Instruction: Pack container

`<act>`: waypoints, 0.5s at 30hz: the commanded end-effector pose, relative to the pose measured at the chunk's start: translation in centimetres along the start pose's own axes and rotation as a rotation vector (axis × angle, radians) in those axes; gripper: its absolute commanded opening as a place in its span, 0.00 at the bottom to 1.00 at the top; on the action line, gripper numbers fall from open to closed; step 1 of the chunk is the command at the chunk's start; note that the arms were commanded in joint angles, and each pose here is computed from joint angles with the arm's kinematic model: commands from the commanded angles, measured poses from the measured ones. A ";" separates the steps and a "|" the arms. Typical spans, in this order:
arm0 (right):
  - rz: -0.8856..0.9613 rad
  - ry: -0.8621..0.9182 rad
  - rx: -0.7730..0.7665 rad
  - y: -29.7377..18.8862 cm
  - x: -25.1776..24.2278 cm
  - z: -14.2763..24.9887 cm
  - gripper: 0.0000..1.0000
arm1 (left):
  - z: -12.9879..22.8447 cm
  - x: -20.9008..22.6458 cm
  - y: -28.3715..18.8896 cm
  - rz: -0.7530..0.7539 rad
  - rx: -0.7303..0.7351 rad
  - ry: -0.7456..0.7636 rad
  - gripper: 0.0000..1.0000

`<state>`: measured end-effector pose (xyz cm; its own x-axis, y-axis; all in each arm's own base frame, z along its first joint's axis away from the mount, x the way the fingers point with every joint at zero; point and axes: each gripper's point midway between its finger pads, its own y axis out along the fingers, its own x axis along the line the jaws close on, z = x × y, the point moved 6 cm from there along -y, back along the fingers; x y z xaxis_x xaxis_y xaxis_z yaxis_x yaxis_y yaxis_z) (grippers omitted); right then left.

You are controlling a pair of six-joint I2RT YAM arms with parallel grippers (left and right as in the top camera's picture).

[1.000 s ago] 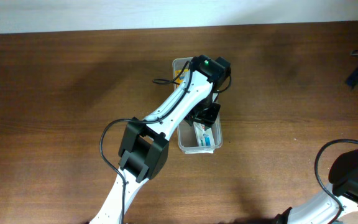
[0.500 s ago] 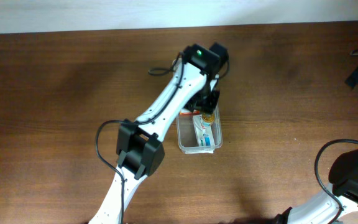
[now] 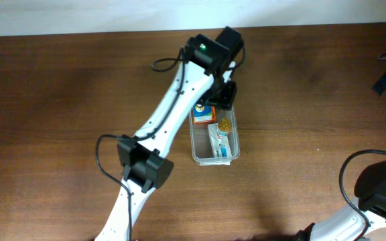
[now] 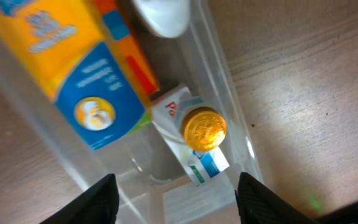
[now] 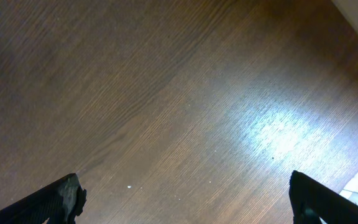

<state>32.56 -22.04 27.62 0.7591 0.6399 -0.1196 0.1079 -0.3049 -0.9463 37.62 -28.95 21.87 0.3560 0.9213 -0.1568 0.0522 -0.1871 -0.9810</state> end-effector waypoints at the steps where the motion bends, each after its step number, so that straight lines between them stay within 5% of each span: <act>1: 0.002 0.013 -0.003 0.0 -0.1 0.0 0.98 | 0.1 2.7 -7.0 -0.013 -0.164 -0.012 0.69; 6: 0.002 0.013 -0.003 0.0 -0.1 0.0 0.98 | 0.7 5.5 -11.5 -0.018 -0.263 -0.016 0.99; 12: 0.002 0.013 -0.003 0.0 -0.1 0.0 0.98 | 2.9 8.2 -17.1 -0.036 -0.383 -0.024 0.99; 15: 0.002 0.013 -0.003 0.0 -0.1 0.0 0.98 | 5.6 10.3 -19.2 -0.170 -0.393 -0.055 0.99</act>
<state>32.55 -22.04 27.62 0.7590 0.6399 -0.1197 0.1076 -0.3047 -0.9464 36.95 -16.58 36.79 0.2824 0.9504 -0.1305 0.4062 -0.2417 -0.8812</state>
